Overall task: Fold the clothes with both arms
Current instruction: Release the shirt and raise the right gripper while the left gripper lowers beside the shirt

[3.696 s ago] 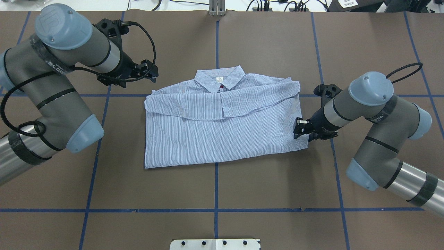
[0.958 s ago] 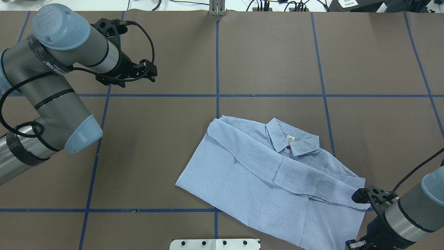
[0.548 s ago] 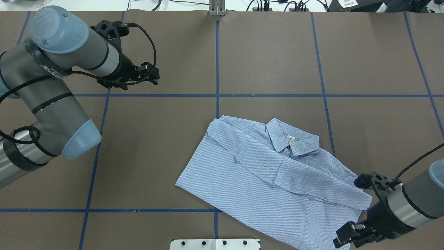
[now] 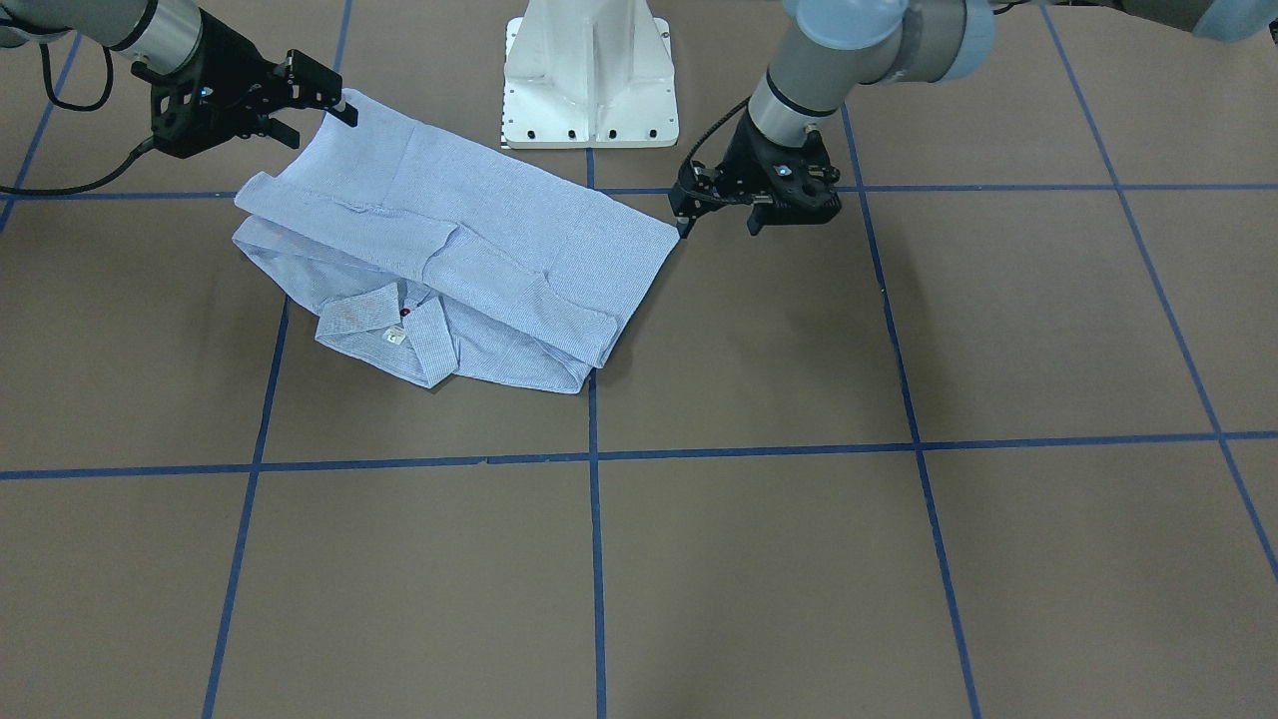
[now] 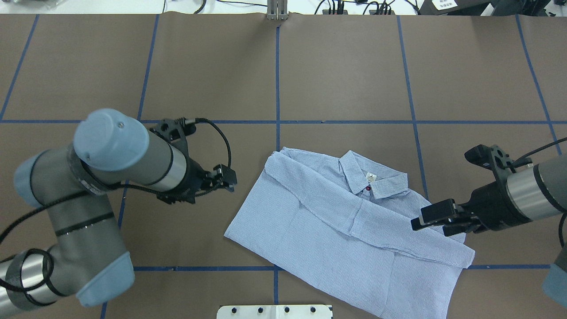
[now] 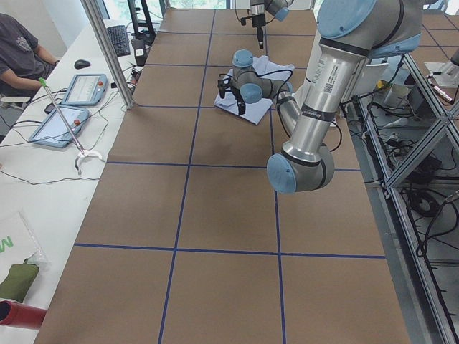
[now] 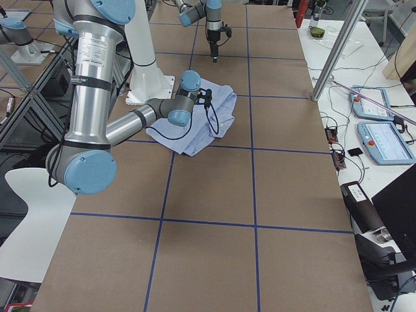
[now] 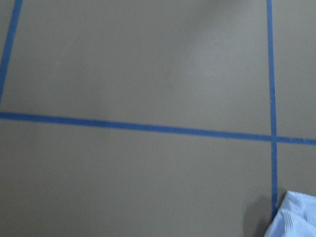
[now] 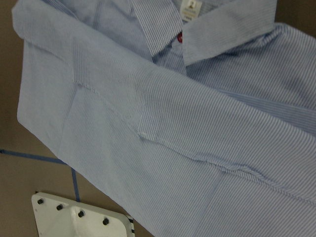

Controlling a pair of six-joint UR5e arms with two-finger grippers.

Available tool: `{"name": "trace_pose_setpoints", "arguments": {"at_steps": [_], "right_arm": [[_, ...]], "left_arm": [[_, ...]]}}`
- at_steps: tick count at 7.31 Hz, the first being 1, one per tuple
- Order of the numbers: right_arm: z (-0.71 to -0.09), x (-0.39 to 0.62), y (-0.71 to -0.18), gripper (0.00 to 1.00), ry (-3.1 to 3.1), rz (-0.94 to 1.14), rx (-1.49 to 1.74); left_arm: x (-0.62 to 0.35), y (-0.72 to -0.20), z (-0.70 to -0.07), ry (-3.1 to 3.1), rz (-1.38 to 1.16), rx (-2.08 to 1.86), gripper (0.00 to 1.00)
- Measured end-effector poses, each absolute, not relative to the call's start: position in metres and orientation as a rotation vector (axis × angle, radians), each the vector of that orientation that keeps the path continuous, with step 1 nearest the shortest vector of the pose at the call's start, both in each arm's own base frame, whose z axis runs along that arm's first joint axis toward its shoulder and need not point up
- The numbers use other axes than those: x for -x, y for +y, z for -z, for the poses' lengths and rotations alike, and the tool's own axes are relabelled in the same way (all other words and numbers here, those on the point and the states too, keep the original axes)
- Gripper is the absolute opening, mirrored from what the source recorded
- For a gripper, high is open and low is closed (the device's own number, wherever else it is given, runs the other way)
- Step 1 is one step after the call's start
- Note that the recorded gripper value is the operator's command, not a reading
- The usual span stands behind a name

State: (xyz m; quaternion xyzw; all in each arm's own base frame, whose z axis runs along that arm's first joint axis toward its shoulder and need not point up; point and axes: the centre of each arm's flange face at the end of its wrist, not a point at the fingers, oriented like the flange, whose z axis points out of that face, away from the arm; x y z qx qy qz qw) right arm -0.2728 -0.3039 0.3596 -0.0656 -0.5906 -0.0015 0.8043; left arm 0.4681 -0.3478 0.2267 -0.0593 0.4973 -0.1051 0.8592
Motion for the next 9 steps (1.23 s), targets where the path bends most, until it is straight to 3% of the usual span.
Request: {"name": "trace_pose_setpoints", "arguments": {"at_steps": [3,9], "right_arm": [[-0.342,0.256,-0.328,1.0,-1.301,-0.036,0.067],[-0.336,0.257,-0.336,1.0,-1.31,-0.046,0.045]], "left_arm": [[-0.517,-0.288,-0.234,0.995,0.304,0.231,0.99],[-0.574,-0.295,-0.251,0.914,0.394,0.229,0.91]]}}
